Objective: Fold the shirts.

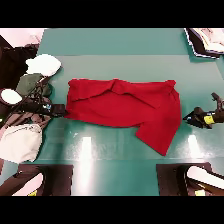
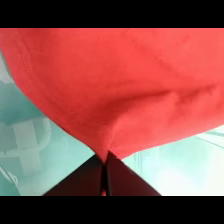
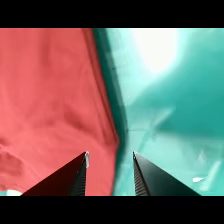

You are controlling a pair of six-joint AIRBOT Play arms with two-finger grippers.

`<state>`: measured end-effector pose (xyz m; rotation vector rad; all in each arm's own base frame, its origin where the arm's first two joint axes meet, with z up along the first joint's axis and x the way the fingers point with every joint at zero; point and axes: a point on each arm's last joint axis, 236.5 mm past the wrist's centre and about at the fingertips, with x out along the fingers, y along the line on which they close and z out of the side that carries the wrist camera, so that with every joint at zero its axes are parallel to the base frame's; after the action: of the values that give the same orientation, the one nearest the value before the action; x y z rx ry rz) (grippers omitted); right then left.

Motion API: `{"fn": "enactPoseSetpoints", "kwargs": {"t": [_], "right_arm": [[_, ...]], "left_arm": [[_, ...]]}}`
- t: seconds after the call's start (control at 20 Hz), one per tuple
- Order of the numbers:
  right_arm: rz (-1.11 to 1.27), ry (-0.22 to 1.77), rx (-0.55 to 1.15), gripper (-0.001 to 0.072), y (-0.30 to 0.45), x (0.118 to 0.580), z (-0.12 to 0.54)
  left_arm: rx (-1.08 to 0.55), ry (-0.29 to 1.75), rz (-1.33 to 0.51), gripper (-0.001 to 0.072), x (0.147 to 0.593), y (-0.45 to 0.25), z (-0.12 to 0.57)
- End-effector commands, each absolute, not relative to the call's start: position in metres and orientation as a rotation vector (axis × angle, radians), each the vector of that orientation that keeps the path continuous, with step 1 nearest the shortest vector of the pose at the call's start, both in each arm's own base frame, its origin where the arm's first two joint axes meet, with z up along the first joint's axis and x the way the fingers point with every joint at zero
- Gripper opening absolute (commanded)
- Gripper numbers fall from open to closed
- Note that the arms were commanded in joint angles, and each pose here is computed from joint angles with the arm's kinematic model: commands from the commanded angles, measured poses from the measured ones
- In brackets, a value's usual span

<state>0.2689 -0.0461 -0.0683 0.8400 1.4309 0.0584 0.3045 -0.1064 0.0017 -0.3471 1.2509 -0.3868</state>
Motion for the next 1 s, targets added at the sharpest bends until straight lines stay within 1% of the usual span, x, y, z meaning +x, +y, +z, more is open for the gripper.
{"fn": "enactPoseSetpoints", "kwargs": {"t": [0.0, 0.1, 0.15, 0.2, 0.25, 0.3, 0.4, 0.5, 0.6, 0.7, 0.8, 0.85, 0.95], "right_arm": [[0.097, 1.445, 0.872, 0.035, -0.029, 0.278, -0.088], [0.12, 1.477, 0.861, 0.0347, -0.019, 0.277, -0.095], [0.13, 1.485, 0.854, 0.0322, -0.016, 0.277, -0.096], [0.151, 1.485, 0.832, 0.0219, -0.013, 0.278, -0.096], [0.177, 1.478, 0.812, 0.0056, -0.009, 0.279, -0.093], [0.186, 1.46, 0.789, 0.002, -0.007, 0.281, -0.087], [0.202, 1.351, 0.775, 0.0019, -0.004, 0.301, -0.059], [0.249, 1.158, 0.754, 0.0019, -0.001, 0.338, 0.002], [0.323, 0.925, 0.693, 0.0018, 0.007, 0.374, 0.092], [0.366, 0.699, 0.58, 0.0018, 0.014, 0.392, 0.192], [0.379, 0.478, 0.461, 0.0018, 0.022, 0.39, 0.292], [0.382, 0.369, 0.404, 0.0018, 0.027, 0.381, 0.341], [0.379, 0.205, 0.296, 0.0018, 0.036, 0.352, 0.416]], "left_arm": [[-0.362, 1.253, -0.371, 0.0023, 0.305, -0.106, 0.003], [-0.363, 1.253, -0.371, 0.0023, 0.305, -0.106, 0.003], [-0.363, 1.256, -0.373, 0.0023, 0.304, -0.106, 0.003], [-0.364, 1.26, -0.375, 0.0023, 0.303, -0.107, 0.003], [-0.374, 1.261, -0.381, 0.0023, 0.303, -0.108, 0.004], [-0.382, 1.253, -0.385, 0.0023, 0.305, -0.11, 0.007], [-0.386, 1.201, -0.397, 0.0023, 0.319, -0.109, 0.033], [-0.397, 1.069, -0.41, 0.0023, 0.348, -0.101, 0.091], [-0.391, 0.883, -0.427, 0.0023, 0.374, -0.09, 0.173], [-0.332, 0.678, -0.438, 0.0023, 0.383, -0.081, 0.264], [-0.244, 0.464, -0.451, 0.0023, 0.374, -0.081, 0.357], [-0.199, 0.356, -0.459, 0.0023, 0.361, -0.083, 0.402], [-0.12, 0.173, -0.47, 0.0022, 0.324, -0.09, 0.477]]}}
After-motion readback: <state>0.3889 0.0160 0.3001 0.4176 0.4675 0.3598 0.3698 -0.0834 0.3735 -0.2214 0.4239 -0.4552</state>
